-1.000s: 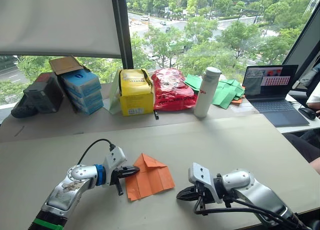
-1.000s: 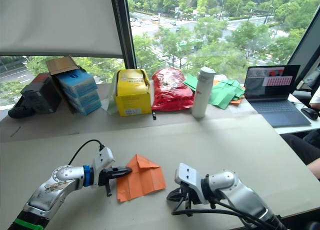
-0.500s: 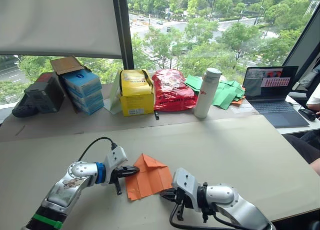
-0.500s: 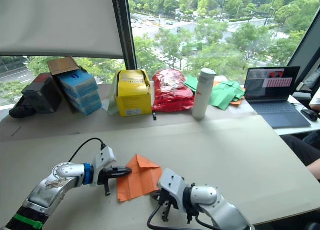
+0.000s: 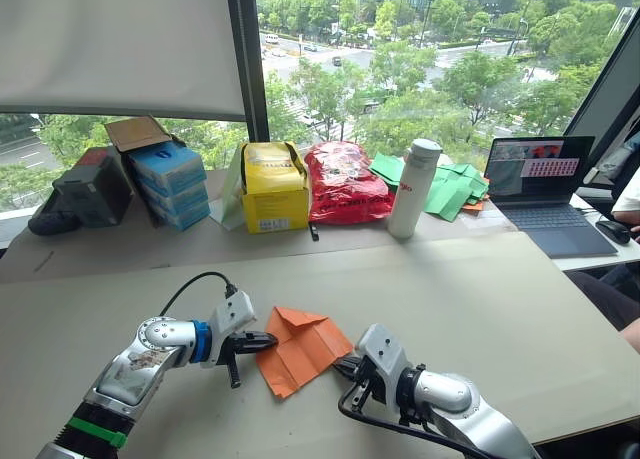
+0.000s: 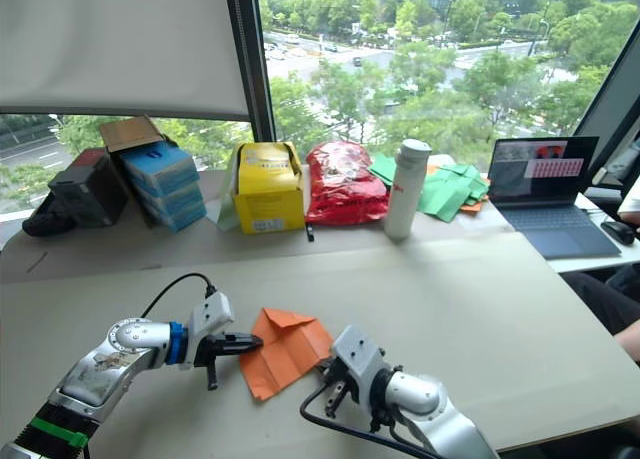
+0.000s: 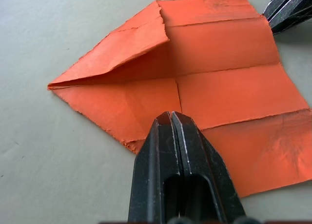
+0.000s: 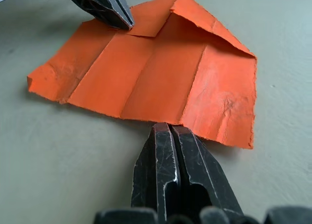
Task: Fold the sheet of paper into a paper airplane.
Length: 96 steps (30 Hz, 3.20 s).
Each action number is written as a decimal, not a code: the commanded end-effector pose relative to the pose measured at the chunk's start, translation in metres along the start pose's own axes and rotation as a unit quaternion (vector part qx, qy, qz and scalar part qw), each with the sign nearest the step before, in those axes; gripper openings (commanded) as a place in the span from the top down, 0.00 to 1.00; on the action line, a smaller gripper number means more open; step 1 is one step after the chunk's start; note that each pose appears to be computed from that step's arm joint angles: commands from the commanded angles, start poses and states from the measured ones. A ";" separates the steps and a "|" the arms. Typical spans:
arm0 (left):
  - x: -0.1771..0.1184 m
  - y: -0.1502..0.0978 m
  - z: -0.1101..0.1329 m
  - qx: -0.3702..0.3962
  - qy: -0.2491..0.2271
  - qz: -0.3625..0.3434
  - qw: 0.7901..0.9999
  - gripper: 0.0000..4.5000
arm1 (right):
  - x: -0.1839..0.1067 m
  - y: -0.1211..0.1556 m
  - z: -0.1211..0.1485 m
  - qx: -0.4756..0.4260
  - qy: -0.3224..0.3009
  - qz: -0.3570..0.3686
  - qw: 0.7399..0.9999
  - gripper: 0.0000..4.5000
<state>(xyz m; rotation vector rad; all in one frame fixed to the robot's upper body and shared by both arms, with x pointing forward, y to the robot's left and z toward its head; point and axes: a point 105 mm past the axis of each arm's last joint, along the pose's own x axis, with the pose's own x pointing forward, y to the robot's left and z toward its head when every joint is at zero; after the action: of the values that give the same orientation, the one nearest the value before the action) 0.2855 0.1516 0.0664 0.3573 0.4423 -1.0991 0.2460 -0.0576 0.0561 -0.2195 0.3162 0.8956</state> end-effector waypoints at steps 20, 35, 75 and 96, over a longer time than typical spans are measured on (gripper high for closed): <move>-0.007 0.006 -0.018 -0.016 0.038 0.026 0.999 0.99 | 0.032 -0.019 0.026 0.054 -0.109 0.028 0.992 1.00; -0.017 0.013 -0.007 -0.011 0.028 0.049 0.998 0.99 | 0.041 0.008 0.043 0.028 -0.092 0.173 0.980 1.00; -0.008 0.016 -0.001 0.009 0.004 0.016 1.000 0.99 | 0.068 0.027 0.056 -0.024 -0.075 0.218 0.973 1.00; -0.040 -0.001 0.030 -0.043 -0.067 0.043 0.996 0.99 | 0.071 0.026 0.032 -0.038 -0.003 0.226 0.973 1.00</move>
<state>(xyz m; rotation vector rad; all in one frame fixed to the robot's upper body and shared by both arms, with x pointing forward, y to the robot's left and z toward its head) 0.2774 0.1724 0.1165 0.2180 0.3512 -1.0034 0.2736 0.0216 0.0645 -0.2073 0.2990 1.3588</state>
